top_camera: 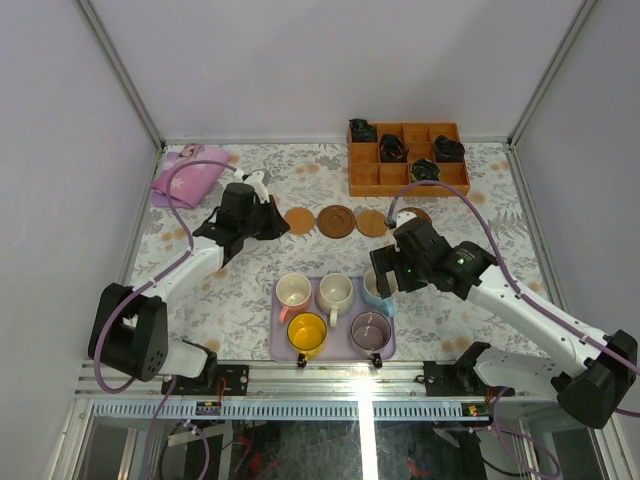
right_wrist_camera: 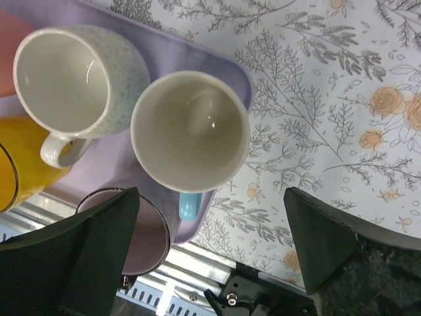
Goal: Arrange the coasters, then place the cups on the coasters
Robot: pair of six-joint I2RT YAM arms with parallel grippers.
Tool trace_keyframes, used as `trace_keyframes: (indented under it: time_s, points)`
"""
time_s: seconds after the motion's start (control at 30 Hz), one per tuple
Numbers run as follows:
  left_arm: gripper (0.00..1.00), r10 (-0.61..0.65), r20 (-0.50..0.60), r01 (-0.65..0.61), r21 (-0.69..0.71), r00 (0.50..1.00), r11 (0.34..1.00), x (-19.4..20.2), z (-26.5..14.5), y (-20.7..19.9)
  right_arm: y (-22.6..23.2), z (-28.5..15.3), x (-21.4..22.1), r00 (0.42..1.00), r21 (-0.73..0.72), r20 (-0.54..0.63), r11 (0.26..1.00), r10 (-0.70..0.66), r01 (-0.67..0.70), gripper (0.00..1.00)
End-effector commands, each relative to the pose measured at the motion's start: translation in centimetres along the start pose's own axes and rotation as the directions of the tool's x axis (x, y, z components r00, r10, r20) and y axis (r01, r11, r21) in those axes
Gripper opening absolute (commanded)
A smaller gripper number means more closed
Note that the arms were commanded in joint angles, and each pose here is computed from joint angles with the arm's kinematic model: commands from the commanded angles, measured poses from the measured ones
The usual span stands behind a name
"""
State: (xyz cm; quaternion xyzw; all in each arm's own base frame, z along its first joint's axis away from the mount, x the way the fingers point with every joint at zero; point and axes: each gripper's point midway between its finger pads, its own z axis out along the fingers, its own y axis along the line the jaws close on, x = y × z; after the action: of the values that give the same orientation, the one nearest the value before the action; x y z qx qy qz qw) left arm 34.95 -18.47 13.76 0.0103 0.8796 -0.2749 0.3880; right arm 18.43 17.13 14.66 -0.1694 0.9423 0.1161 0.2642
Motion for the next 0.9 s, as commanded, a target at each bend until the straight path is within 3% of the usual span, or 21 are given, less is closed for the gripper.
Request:
trace_keyframes:
  time_s: [0.0, 0.1, 0.23, 0.33, 0.43, 0.63, 0.77, 0.8, 0.87]
  points:
    - [0.0, 0.03, 0.037, -0.032, 0.059, 0.999, 0.998, -0.7, -0.3, -1.2, -0.3, -0.4, -3.1, 0.995, 0.05, 0.101, 0.999, 0.004, -0.009, 0.98]
    - [0.0, 0.041, 0.061, -0.044, 0.055, 0.997, 0.998, -1.2, -0.6, -1.3, -1.1, -0.5, -4.5, 0.985, 0.104, 0.168, 0.993, 0.045, -0.063, 1.0]
    - [0.02, 0.063, 0.132, -0.069, 0.044, 0.989, 0.997, -3.0, -1.6, -1.7, -3.3, -2.7, -8.5, 0.928, 0.209, 0.365, 0.965, 0.076, -0.161, 0.99]
    - [0.08, 0.088, 0.194, -0.094, 0.022, 0.977, 0.995, -5.2, -2.5, -2.1, -4.9, -5.0, -11.7, 0.852, 0.264, 0.519, 0.935, 0.069, -0.237, 0.99]
    - [0.19, 0.11, 0.232, -0.11, -0.014, 0.966, 0.994, -7.1, -2.7, -2.1, -5.6, -6.1, -13.4, 0.804, 0.283, 0.592, 0.919, 0.058, -0.275, 0.99]
    - [0.34, 0.113, 0.23, -0.114, -0.012, 0.966, 0.993, -8.6, -2.4, -2.8, -5.1, -5.1, -12.6, 0.872, 0.316, 0.49, 0.933, -0.005, -0.172, 0.99]
    - [0.34, 0.035, 0.243, -0.03, -0.024, 0.969, 0.999, -9.4, -1.8, -2.2, -3.4, -4.1, -10.8, 0.914, 0.234, 0.406, 0.968, -0.01, -0.093, 0.95]
    - [0.32, 0.014, 0.242, -0.011, -0.015, 0.97, 1.0, -9.5, -1.7, -2.0, -2.9, -3.8, -10.0, 0.927, 0.205, 0.375, 0.976, -0.01, -0.072, 0.93]
    - [0.11, -0.03, 0.233, 0.02, 0.048, 0.972, 0.999, -9.8, -1.7, -2.2, -2.2, -3.5, -8.1, 0.951, 0.158, 0.31, 0.987, -0.013, -0.038, 0.89]
